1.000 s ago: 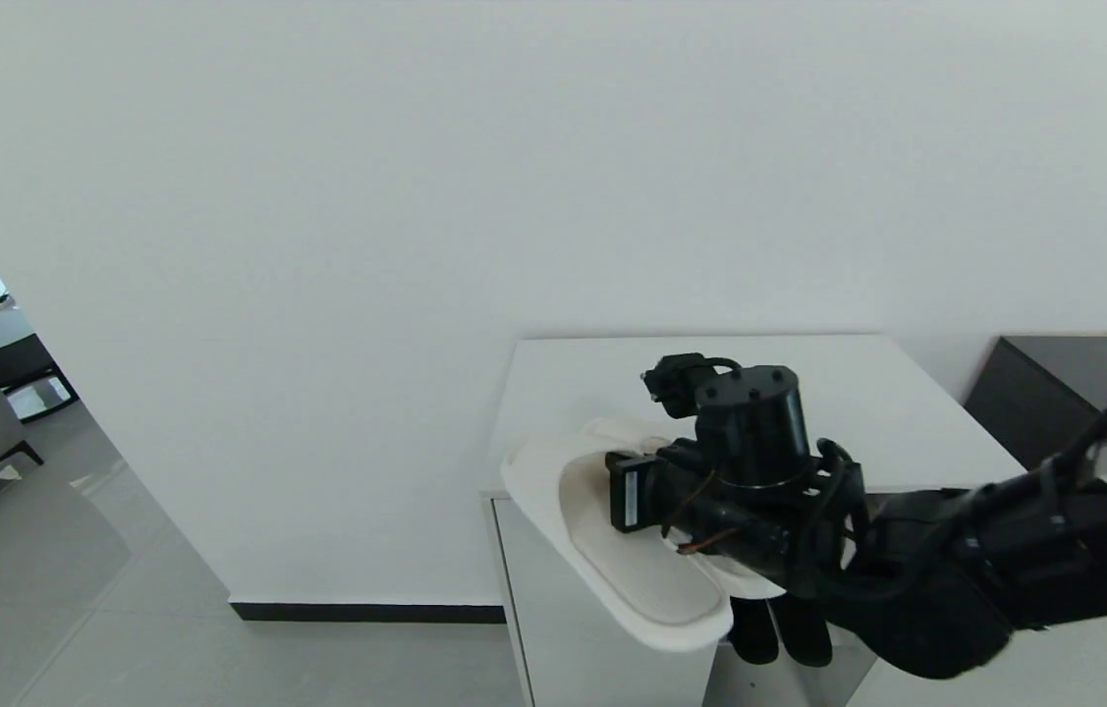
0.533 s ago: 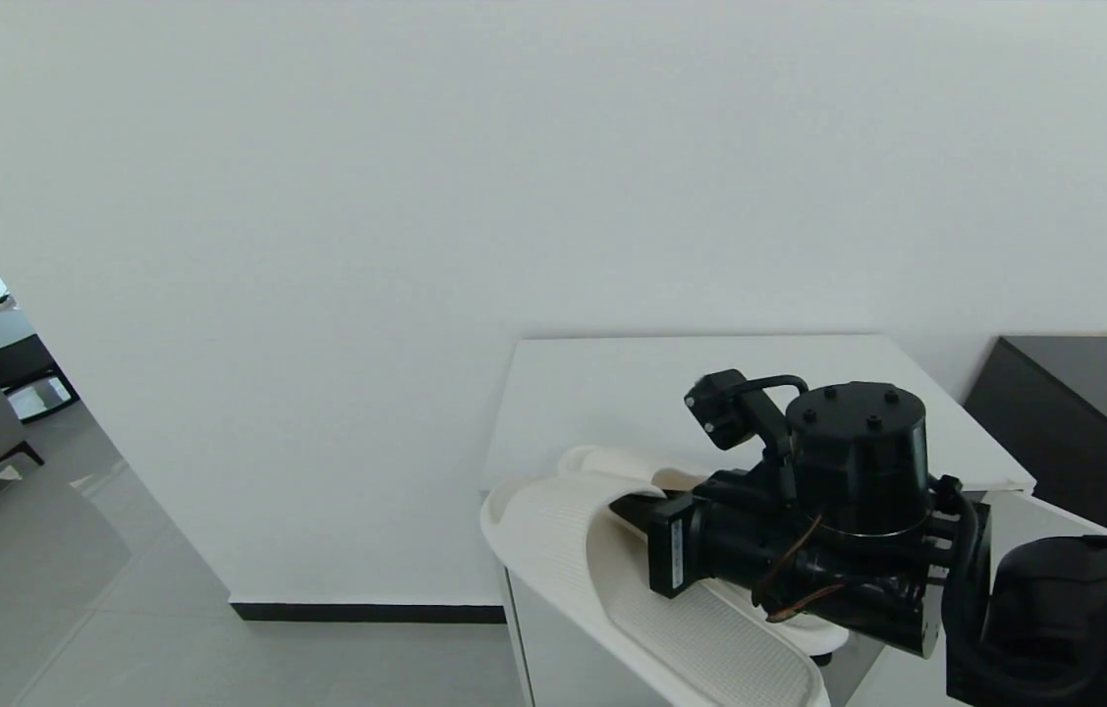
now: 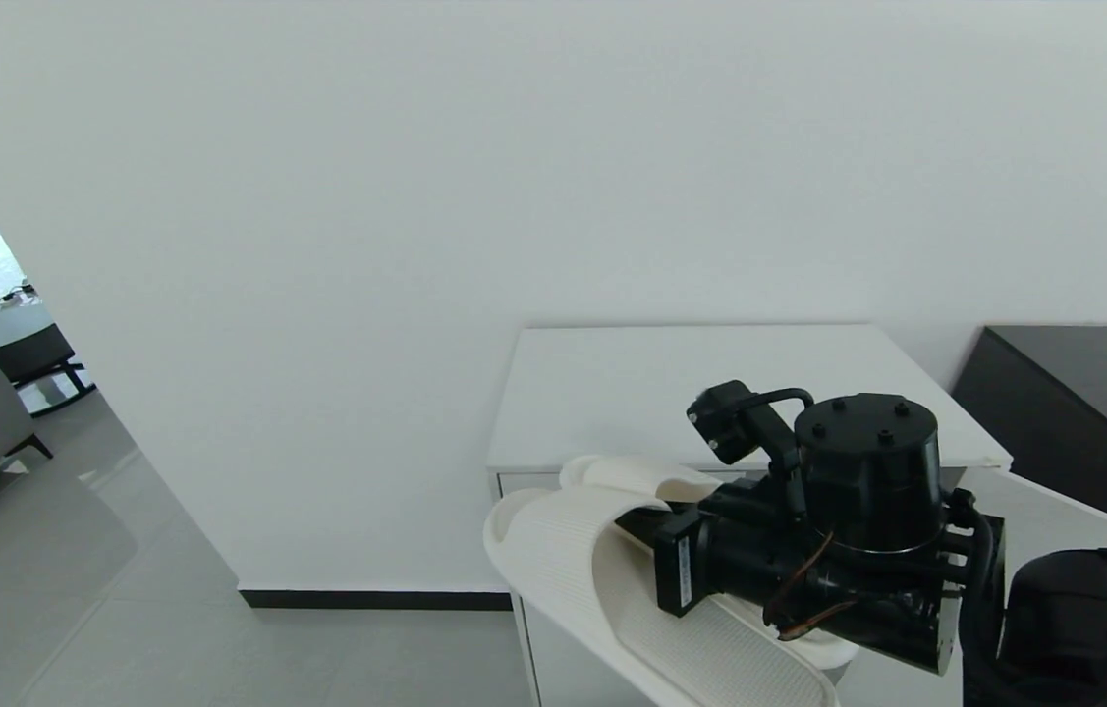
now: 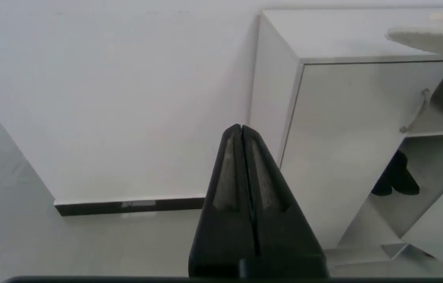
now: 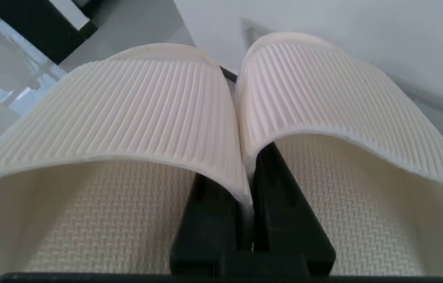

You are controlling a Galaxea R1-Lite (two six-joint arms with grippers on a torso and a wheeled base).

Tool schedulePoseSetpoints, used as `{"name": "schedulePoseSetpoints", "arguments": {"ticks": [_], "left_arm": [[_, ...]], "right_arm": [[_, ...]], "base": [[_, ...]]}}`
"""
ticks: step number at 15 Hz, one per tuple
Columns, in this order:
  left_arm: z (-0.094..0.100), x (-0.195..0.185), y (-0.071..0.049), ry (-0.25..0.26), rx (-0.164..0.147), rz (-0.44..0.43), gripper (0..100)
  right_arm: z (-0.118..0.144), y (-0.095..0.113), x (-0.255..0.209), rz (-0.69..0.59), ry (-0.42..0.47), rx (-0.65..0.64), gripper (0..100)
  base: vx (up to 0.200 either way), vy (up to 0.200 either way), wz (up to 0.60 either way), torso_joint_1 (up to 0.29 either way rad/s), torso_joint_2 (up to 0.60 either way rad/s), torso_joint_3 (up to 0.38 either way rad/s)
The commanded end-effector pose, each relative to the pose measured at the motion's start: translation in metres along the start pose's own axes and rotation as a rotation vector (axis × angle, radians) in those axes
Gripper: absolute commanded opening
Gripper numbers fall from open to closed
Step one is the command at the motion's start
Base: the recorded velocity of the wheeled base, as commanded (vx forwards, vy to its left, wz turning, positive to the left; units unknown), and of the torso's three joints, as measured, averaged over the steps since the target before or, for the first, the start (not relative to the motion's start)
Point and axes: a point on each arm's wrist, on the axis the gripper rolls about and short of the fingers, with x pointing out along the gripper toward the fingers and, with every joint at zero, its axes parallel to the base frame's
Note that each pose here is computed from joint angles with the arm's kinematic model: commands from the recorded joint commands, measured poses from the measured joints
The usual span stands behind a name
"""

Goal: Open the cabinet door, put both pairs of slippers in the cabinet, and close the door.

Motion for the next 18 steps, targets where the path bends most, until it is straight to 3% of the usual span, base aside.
{"name": "schedulePoseSetpoints", "arguments": {"ticks": [1, 5, 7, 9, 11, 12, 13, 18], "left_arm": [[0.000, 0.000, 0.000, 0.001, 0.000, 0.001, 0], [0.000, 0.000, 0.000, 0.001, 0.001, 0.001, 0], [0.000, 0.000, 0.000, 0.001, 0.000, 0.001, 0], [0.000, 0.000, 0.000, 0.001, 0.001, 0.001, 0], [0.000, 0.000, 0.000, 0.001, 0.001, 0.001, 0], [0.000, 0.000, 0.000, 0.001, 0.001, 0.001, 0], [0.000, 0.000, 0.000, 0.001, 0.001, 0.001, 0], [0.000, 0.000, 0.000, 0.001, 0.001, 0.001, 0]], "right_arm": [[-0.002, -0.001, 0.001, -0.002, 0.008, -0.007, 0], [-0.006, -0.002, 0.002, 0.009, -0.024, -0.018, 0], [-0.011, -0.003, 0.006, 0.016, -0.077, -0.021, 0], [-0.019, -0.002, 0.003, 0.024, -0.058, -0.053, 0], [-0.028, -0.004, -0.005, 0.161, -0.039, -0.068, 0], [-0.031, -0.013, -0.012, 0.287, -0.079, -0.108, 0], [-0.034, -0.019, -0.014, 0.329, -0.107, -0.119, 0], [-0.039, -0.021, -0.013, 0.320, -0.089, -0.119, 0]], "base": [[-0.200, 0.000, 0.00, -0.017, 0.00, 0.007], [-0.200, 0.000, 0.00, 0.004, 0.00, 0.002], [0.000, 0.000, 0.00, 0.000, 0.00, 0.000], [0.000, 0.000, 0.00, 0.000, 0.00, 0.000], [0.000, 0.000, 0.00, 0.000, 0.00, 0.000], [0.000, -0.200, 0.00, 0.012, 0.01, 0.002], [0.000, -0.200, 0.00, -0.002, 0.00, 0.002], [0.000, -0.200, 0.00, 0.010, 0.00, 0.004]]}}
